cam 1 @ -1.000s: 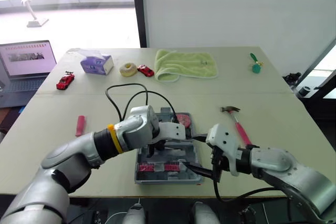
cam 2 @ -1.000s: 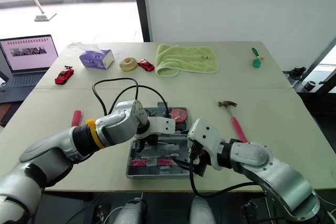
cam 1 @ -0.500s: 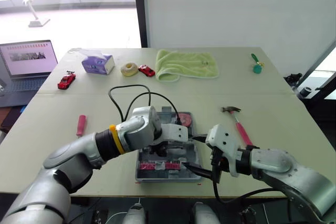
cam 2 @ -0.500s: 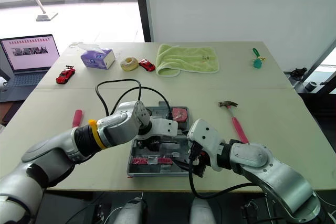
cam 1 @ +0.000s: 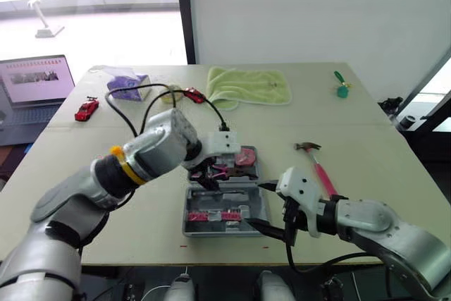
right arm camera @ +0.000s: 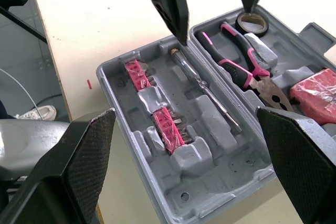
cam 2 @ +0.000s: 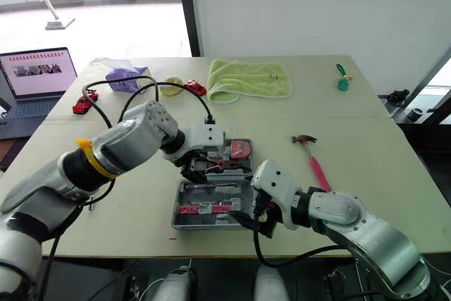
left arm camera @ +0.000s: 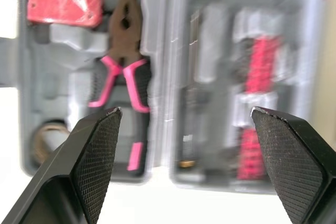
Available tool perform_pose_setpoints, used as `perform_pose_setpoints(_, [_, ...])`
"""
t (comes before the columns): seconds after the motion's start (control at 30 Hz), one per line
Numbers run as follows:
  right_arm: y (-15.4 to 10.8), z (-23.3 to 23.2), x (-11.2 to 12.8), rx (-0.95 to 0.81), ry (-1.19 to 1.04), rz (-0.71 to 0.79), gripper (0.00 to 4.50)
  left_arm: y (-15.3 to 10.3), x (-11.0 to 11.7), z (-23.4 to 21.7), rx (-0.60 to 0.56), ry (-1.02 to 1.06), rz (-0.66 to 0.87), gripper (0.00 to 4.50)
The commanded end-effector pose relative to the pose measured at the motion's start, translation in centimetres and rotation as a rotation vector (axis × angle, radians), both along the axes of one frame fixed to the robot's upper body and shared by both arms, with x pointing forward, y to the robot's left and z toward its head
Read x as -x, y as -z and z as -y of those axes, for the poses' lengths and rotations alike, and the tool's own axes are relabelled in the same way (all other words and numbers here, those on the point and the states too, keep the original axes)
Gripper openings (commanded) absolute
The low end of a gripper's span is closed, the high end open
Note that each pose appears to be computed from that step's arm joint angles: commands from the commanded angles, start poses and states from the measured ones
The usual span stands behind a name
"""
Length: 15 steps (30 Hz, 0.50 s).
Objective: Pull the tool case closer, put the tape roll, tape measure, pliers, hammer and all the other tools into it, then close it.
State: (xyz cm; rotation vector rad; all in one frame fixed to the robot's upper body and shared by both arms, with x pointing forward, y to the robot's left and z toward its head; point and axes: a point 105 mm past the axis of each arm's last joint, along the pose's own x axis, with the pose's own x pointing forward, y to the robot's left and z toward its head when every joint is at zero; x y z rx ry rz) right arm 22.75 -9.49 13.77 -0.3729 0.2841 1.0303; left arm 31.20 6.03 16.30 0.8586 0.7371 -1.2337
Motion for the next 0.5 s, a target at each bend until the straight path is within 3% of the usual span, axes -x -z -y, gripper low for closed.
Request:
perform_pose_setpoints(0.03, [-0.9,-0.2,0.1,-0.010,-0.018,0.038,4.50,-0.8,-0.1,-0.6,0.164,-0.034,-0.022,3.60])
perform_pose_setpoints(0.07, [-0.9,-0.2,0.1,-0.010,-0.018,0.038,4.50,-0.3,-0.2,-1.1,0.200,-0.035,-0.023,3.27])
perform_pose_setpoints(0.23, [-0.8,0.0,0.1,-0.007,-0.009,0.034,4.50,1.8,-0.5,-2.1,0.396,0.009,0.022,0.78])
perform_pose_setpoints(0.27, [-0.8,0.0,0.0,-0.008,-0.005,0.034,4.50,2.2,-0.4,-2.1,0.446,0.030,0.050,0.12])
perform_pose_setpoints(0.33, [-0.8,0.1,0.0,-0.005,0.002,0.034,4.50,2.5,-0.1,-1.5,0.584,-0.001,0.051,0.05])
perform_pose_setpoints(0.5, [-0.9,0.5,0.1,-0.002,0.017,0.034,4.50,4.8,0.0,-1.3,0.564,0.037,0.135,0.05])
